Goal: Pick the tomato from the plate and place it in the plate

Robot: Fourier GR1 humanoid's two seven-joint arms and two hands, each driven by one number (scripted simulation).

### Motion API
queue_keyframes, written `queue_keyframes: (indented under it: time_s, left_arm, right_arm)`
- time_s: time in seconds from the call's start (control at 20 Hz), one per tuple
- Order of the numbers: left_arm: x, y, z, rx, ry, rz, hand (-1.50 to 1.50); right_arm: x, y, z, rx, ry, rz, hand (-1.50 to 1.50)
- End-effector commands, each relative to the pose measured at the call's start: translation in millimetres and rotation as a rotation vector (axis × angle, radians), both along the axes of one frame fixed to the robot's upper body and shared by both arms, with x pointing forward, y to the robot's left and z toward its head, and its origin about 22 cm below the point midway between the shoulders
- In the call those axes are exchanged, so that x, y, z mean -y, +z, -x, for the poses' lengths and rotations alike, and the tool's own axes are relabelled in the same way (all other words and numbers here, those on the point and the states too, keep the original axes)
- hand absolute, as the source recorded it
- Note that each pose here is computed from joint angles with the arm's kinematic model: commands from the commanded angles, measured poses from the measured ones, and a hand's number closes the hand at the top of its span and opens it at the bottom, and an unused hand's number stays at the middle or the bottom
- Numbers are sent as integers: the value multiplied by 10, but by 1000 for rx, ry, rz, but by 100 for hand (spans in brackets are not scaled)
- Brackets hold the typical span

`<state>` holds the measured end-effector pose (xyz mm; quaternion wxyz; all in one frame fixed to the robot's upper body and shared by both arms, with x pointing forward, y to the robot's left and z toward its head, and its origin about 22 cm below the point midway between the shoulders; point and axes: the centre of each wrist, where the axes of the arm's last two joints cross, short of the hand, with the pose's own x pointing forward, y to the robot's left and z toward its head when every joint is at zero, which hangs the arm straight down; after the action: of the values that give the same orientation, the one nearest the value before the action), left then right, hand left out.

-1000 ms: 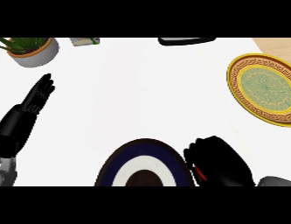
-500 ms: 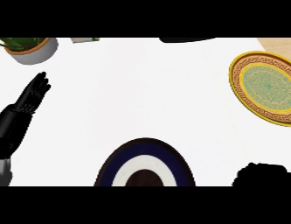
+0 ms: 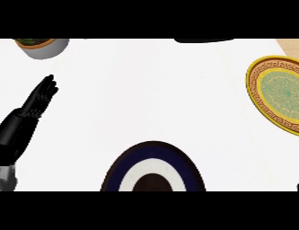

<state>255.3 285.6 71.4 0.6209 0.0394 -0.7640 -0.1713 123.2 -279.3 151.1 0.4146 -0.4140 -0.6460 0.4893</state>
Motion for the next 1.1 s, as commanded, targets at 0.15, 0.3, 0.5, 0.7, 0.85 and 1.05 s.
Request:
queue_keyframes:
  time_s: [0.15, 0.3, 0.5, 0.7, 0.85, 1.05]
  left_arm:
    - [148, 143, -152, 16, -62, -9, 0]
    - [198, 184, -189, 16, -67, 1, 0]
    - [178, 75, -166, 6, -97, 5, 0]
    - [205, 182, -213, 10, -95, 13, 0]
    - [356, 120, -268, 17, -116, 7, 0]
    - [327, 32, -172, 34, -119, 10, 0]
  right_arm:
    - [404, -71, -59, 81, -116, -76, 150]
    - [460, -163, -115, 77, -146, -131, 150]
    - [525, -253, -470, 126, -198, -227, 150]
    - [791, -232, -815, 166, -232, -223, 150]
    - [1088, -389, -1009, 144, -273, -205, 150]
    - [1440, -477, -1230, 61, -298, -155, 150]
